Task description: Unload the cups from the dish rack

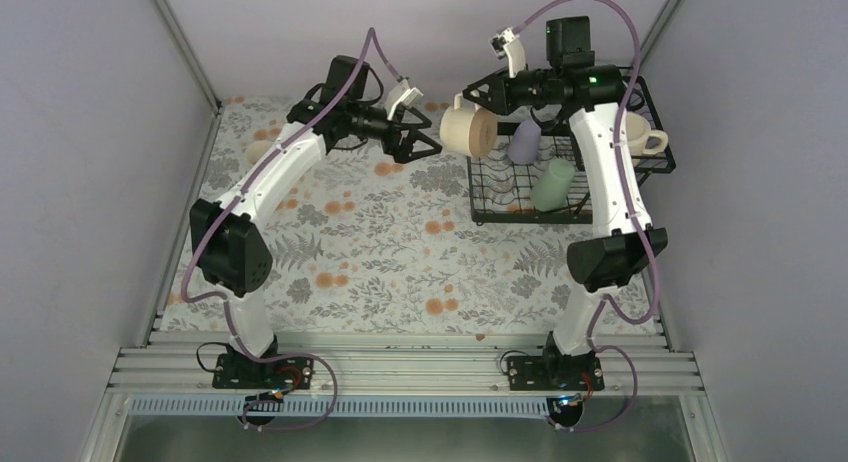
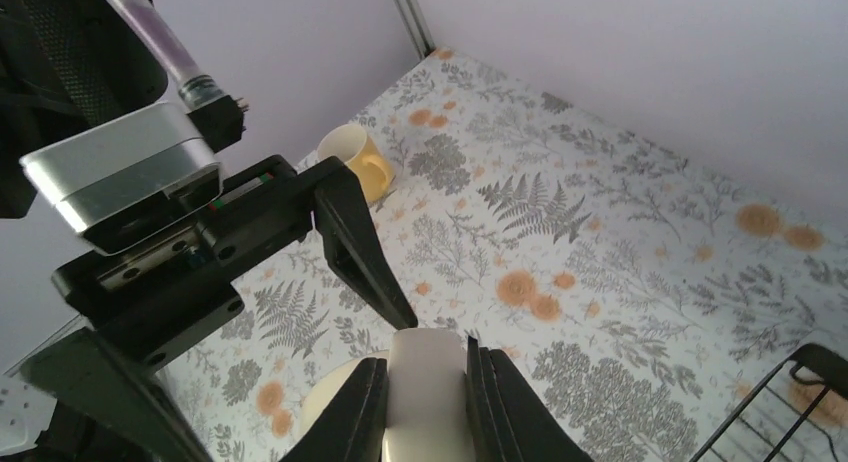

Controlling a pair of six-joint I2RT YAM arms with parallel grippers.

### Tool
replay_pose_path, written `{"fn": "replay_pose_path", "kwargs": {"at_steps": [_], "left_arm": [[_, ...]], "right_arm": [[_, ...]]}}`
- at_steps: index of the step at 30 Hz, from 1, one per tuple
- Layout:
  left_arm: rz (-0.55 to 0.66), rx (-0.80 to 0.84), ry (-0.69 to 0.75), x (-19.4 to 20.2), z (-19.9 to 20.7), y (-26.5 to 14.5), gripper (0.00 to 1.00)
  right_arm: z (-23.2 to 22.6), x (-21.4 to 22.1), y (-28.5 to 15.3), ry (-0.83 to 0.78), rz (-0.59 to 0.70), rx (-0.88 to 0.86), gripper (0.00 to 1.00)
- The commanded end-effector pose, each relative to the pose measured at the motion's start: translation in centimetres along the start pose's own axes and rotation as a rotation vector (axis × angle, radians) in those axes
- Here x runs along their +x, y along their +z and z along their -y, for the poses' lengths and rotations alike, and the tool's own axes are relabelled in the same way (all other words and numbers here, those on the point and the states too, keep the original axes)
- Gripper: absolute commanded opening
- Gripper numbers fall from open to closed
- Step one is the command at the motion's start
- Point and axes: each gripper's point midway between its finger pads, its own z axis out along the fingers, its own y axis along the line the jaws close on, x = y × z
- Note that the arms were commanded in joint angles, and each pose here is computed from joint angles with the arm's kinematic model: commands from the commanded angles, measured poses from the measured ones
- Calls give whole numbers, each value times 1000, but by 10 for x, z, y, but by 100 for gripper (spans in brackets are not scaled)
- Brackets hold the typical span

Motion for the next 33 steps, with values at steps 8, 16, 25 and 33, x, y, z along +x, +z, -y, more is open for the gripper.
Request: {"fn": "replay_pose_path", "kwargs": {"at_steps": [8, 16, 25, 33], "left_arm": [[31, 161, 20, -22, 21, 9, 98], [21, 267, -22, -22, 21, 25, 82], [43, 267, 21, -34, 39, 17, 30], [52, 258, 25, -36, 49, 9, 4]], "right_arm": [[-19, -32, -2, -56, 96, -115, 3], [-24, -39, -4, -68, 121, -143, 3], [-17, -35, 4, -60, 106, -149, 3], [-19, -32, 4, -61, 102, -157, 3]]}}
